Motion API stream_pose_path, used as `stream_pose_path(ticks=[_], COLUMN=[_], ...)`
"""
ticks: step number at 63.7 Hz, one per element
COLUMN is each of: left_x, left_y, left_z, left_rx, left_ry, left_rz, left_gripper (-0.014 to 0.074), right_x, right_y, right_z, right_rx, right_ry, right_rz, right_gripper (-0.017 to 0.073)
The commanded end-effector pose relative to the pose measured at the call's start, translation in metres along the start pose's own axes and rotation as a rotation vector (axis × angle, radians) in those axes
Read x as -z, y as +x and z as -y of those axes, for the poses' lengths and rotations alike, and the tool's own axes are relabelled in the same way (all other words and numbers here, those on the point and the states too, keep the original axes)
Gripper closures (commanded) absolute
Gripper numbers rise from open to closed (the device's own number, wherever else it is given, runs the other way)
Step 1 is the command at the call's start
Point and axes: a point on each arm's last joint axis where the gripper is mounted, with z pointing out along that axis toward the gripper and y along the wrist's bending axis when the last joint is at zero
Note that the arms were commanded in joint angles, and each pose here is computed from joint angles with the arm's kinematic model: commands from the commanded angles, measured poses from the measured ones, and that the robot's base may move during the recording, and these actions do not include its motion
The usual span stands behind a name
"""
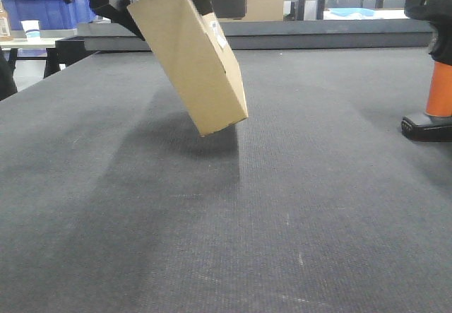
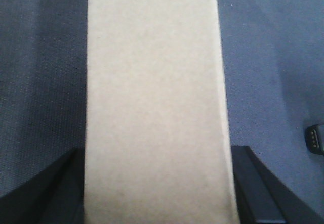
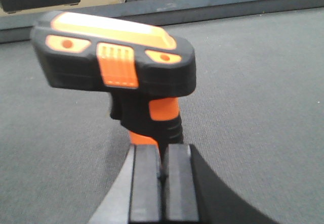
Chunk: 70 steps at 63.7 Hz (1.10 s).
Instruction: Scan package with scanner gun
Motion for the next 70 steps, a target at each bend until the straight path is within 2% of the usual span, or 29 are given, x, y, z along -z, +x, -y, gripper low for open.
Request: stream_pose_path(ticks=[1,7,13,19,22,29,37,41,47,55,66,70], left_x=[0.004,0.004,0.004,0.004,0.004,0.004,0.004,0.004,0.004,0.004,0.004,0.004], left_y=[-0.002,-0.002,-0.002,-0.002,-0.002,0.000,0.001,0.001,0.001,0.001,0.002,0.002], left_z=[0.004,0.004,0.004,0.004,0.004,0.003,0.002,0.002,0.002,0.002,0.001,0.001], left_rx=[0.001,0.001,0.001,0.003,0.003,0.003,0.003,0.003,0.003,0.003,0.005,0.005], left_ry=[0.027,0.027,0.027,0.027,0.024,0.007,-0.003,-0.003,-0.003,-0.004,-0.007,-0.007], left_rz=[0.027,0.027,0.027,0.025,0.022,0.003,-0.007,-0.007,-0.007,-0.009,-0.015,-0.015], left_gripper=[0.0704,0.0704,0.0704,0.0704,0.0704,0.0704,0.0704,0.0704,0.0704,0.0704,0.0704,0.0704], right_x=[-0.005,-0.009,-0.014,-0.020,-0.024,-0.031,-0.037,-0.040,-0.044,-0.048,-0.060,-0.066], right_y=[-0.002,0.002,0.005,0.003,0.001,0.000,0.003,0.005,0.009,0.012,0.012,0.011], right_z=[0.001,-0.001,-0.007,-0.010,-0.011,-0.011,-0.011,-0.011,-0.009,-0.010,-0.019,-0.024], right_rx=[-0.007,0.014,0.057,0.038,0.034,0.022,0.022,0.022,0.014,-0.039,-0.095,-0.097], right_ry=[0.000,-0.019,-0.082,-0.113,-0.114,-0.103,-0.101,-0.100,-0.090,-0.085,-0.055,-0.060], right_rz=[0.058,0.034,0.012,0.012,0.016,0.017,0.004,-0.004,-0.007,0.025,0.021,0.015], right_gripper=[0.0728,0.0728,0.0728,0.0713,0.0667,0.0455,0.0097,-0.0020,-0.0008,-0.0008,-0.0006,0.0001])
